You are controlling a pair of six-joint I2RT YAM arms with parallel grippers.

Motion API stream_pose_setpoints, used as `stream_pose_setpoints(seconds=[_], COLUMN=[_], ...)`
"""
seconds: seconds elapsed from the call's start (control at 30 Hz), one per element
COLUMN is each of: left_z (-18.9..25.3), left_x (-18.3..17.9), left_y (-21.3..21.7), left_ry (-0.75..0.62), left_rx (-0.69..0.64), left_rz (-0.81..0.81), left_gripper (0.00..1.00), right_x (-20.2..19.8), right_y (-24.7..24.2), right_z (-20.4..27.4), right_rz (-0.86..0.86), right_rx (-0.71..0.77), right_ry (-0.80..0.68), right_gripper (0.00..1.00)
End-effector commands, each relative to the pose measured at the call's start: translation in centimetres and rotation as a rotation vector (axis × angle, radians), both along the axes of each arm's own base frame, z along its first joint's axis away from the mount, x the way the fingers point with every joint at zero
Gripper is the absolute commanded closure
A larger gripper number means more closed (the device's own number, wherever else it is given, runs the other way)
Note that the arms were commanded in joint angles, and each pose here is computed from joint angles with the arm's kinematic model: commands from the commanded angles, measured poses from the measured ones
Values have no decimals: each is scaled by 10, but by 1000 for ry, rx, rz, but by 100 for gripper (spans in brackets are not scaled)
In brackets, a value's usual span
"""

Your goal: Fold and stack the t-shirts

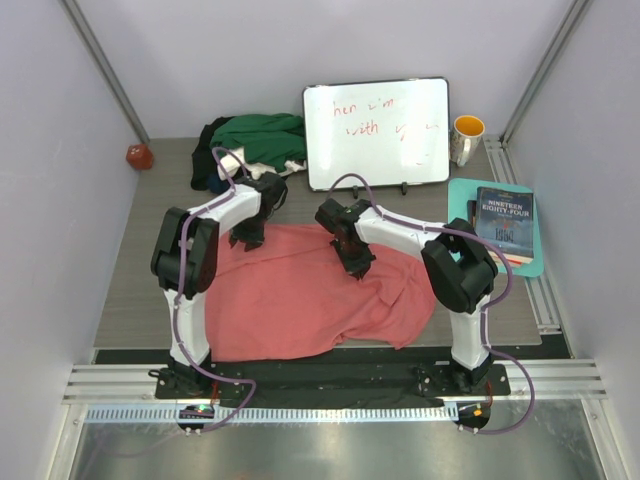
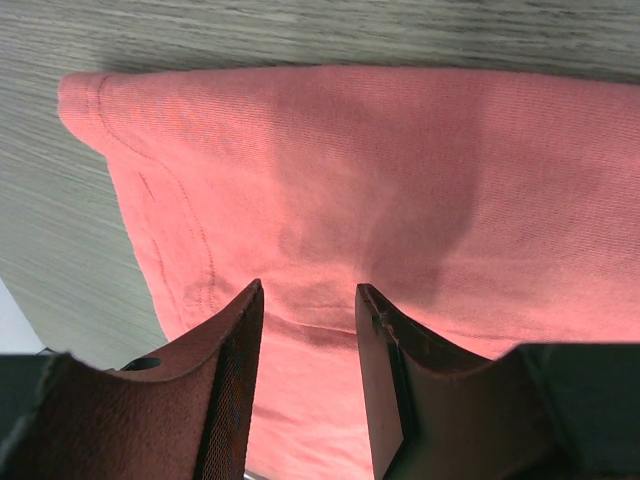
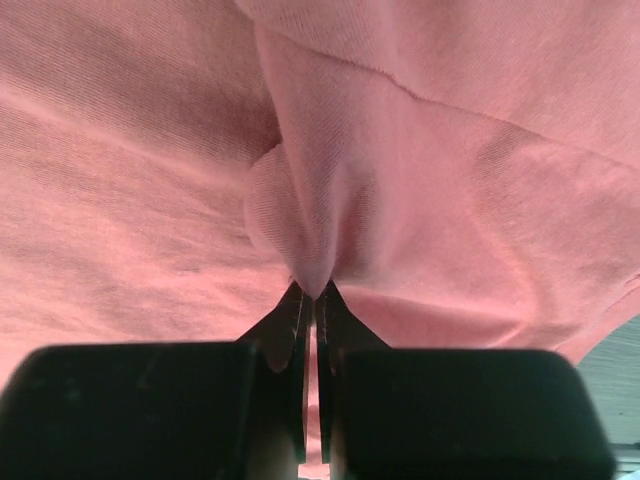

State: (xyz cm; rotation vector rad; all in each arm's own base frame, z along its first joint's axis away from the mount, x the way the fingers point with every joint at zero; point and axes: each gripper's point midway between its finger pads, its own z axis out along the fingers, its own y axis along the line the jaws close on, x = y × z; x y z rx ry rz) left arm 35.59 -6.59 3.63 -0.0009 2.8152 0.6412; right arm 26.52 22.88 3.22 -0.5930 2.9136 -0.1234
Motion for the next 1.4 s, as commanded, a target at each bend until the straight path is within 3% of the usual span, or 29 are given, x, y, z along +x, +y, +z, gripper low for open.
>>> stream_pose_setpoints(seconds=[0.0, 0.43, 0.6, 0.87, 0.9, 1.13, 1.37], left_z=[0, 0, -1, -1, -1, -2, -3], left_x=[3, 3, 2, 3, 3, 2, 1], left_y=[-2, -3, -3, -3, -3, -3, -3], left_ry=[1, 5, 9, 11, 9, 16, 19], left_rx=[-8, -10, -8, -4, -5, -4, -2], left_rz=[-7, -9, -11, -11, -11, -13, -14], left_gripper=[57, 57, 57, 58, 58, 58, 58], right_x=[6, 11, 3, -22, -24, -25, -3], right_y=[0, 0, 4, -2, -4, -19, -3], right_z=[14, 62, 57, 36, 34, 34, 69], right_rz=[7, -7, 6, 31, 32, 28, 48], right_rx=[2, 76, 106, 99, 93, 39, 108], right_ry=[-55, -133, -81, 32, 41, 14, -87], right_gripper=[95, 95, 93, 77, 67, 65, 65])
